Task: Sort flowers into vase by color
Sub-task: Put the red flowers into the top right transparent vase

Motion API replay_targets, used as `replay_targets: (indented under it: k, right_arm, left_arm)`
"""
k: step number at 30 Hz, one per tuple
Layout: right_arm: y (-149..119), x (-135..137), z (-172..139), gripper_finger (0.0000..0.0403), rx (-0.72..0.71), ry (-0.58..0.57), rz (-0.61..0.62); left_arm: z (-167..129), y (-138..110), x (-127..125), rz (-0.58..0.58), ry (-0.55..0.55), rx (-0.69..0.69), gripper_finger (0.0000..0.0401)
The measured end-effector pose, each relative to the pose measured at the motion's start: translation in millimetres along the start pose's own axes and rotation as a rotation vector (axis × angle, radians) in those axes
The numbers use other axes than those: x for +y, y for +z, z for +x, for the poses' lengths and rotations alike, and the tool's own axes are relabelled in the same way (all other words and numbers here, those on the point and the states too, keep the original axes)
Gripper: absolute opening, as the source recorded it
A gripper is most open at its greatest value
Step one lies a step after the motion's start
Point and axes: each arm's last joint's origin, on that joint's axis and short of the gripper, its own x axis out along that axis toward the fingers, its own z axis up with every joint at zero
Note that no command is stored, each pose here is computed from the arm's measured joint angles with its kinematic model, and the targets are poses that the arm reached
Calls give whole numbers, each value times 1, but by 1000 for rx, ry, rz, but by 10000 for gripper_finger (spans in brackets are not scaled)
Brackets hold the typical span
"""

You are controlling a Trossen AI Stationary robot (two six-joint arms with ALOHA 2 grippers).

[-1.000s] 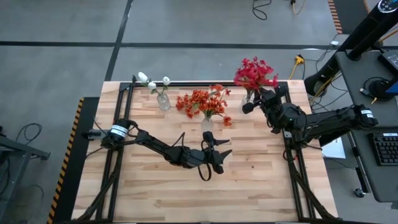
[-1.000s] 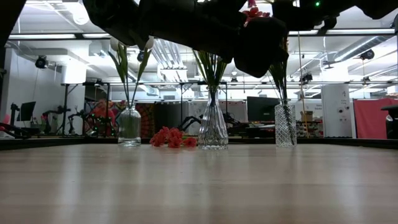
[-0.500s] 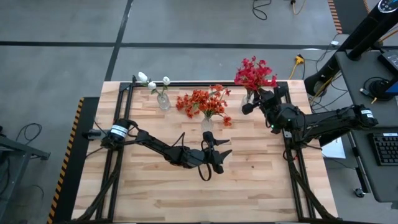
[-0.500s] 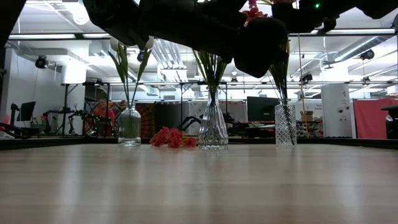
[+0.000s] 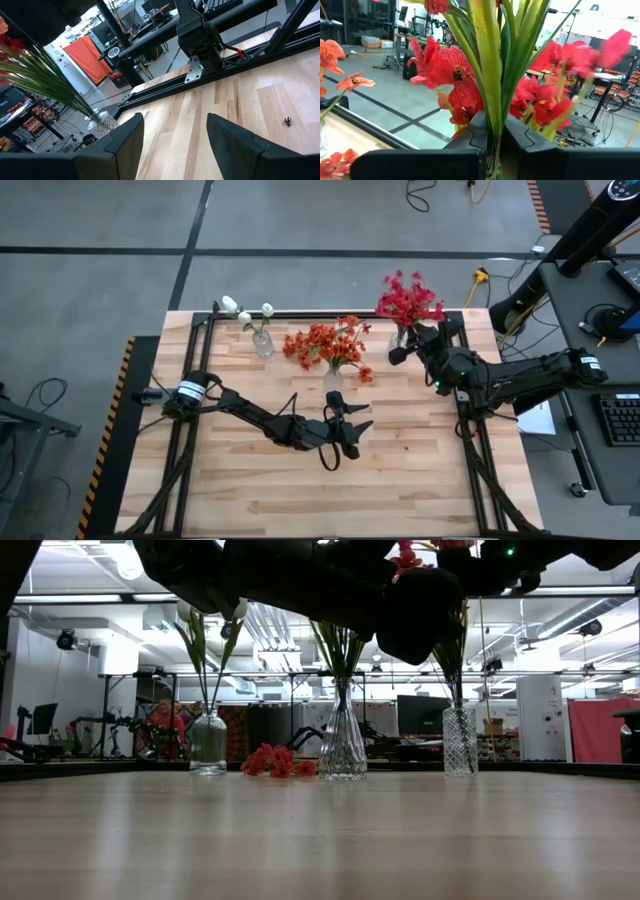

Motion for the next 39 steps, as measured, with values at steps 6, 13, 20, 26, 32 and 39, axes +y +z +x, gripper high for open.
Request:
replay_targets:
  k: [6,13,20,26,32,39]
  right_arm:
    - [0,0,0,18,4,-7,-1]
    - [-5,1,0,18,31,-4,-6]
    - [-6,2,0,18,38,-4,-2]
    - [-8,2,0,18,48,-1,-23]
    - [-10,2,0,18,55,0,-37]
    - [-11,3,0,19,60,2,-56]
  left_arm:
    - [0,0,0,0,0,0,199]
    - [0,0,0,0,0,0,199]
    - [0,0,0,0,0,0,199]
    - [0,0,0,0,0,0,199]
    - [0,0,0,0,-1,0,199]
    - [0,0,0,0,-1,0,199]
